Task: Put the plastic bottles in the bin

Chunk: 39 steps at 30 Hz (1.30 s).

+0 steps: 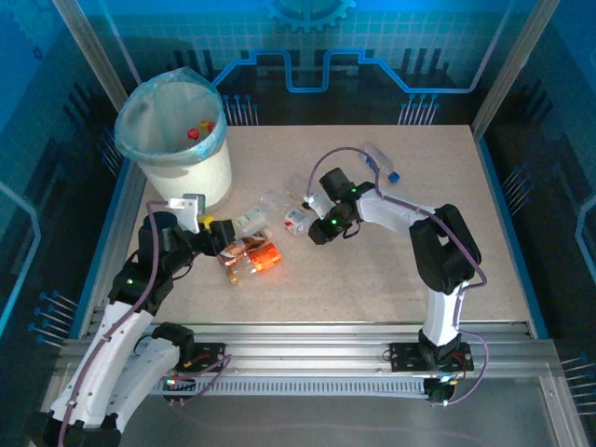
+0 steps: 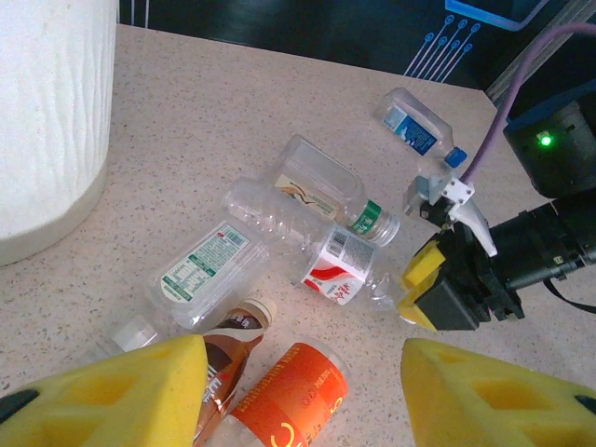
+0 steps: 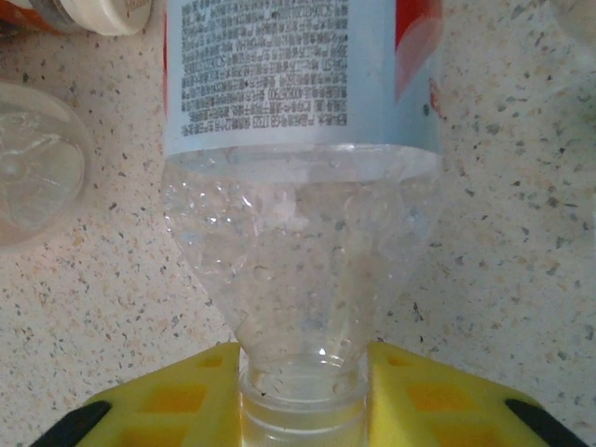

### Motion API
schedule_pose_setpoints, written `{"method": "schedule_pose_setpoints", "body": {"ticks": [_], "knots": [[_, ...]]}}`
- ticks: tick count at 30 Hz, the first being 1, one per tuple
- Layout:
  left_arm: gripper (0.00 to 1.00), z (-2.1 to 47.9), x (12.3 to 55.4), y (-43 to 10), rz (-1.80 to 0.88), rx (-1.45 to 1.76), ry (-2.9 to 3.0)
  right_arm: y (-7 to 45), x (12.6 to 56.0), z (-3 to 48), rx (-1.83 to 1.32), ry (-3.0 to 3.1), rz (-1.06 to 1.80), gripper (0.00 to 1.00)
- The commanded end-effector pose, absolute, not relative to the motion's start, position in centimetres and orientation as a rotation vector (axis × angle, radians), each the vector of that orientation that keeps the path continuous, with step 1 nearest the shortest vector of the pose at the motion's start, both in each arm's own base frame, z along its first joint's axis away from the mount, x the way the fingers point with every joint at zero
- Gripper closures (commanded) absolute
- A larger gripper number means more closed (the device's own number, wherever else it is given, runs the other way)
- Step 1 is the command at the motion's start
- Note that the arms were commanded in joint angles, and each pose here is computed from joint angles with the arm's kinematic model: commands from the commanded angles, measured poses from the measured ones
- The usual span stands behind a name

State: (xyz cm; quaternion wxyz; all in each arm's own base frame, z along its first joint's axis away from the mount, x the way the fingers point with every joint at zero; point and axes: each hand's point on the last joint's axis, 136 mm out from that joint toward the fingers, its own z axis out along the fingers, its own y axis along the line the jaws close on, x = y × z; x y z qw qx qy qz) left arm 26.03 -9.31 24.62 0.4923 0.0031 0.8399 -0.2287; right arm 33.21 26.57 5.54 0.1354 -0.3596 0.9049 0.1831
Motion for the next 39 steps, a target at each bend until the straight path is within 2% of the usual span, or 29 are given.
{"method": "schedule_pose_setpoints", "body": {"ticks": [1, 3, 5, 10, 16, 23, 31, 35, 39], "knots": [[0.41, 26.5, 26.3, -9.1, -0.552, -0.021, 1.985, 26.8, 32.7, 5.1, -1.036, 2.634, 0.541, 0.53], [0.41, 26.5, 26.4, -8.9, -0.544, -0.032, 1.982, 26.7, 32.7, 4.4, -1.043, 2.645, 0.513, 0.44], [0.41, 26.6, 26.4, -8.8, -0.542, -0.035, 1.979, 26.8, 32.8, 3.9, -1.049, 2.65, 0.48, 0.41], [0.4, 26.7, 26.2, -8.7, -0.526, -0.03, 1.981, 27.2, 32.8, 3.8, -1.055, 2.641, 0.489, 0.44], [0.4, 26.8, 26.2, -8.6, -0.525, -0.028, 1.978, 27.3, 32.7, 3.8, -1.071, 2.65, 0.498, 0.53], [0.4, 27.0, 26.2, -8.6, -0.523, -0.025, 1.971, 26.8, 32.5, 2.8, -1.075, 2.681, 0.461, 0.45], [0.4, 27.1, 26.2, -8.6, -0.519, -0.021, 1.97, 27.1, 32.1, 4.0, -1.094, 2.648, 0.501, 0.61], [0.33, 27.9, 26.1, -8.6, -0.526, -0.026, 1.958, 26.8, 32.3, 5.3, -1.066, 2.637, 0.51, 0.7], [0.31, 29.0, 26.2, -8.6, -0.543, -0.04, 1.938, 26.0, 32.4, 6.7, -1.019, 2.627, 0.519, 0.73]]}}
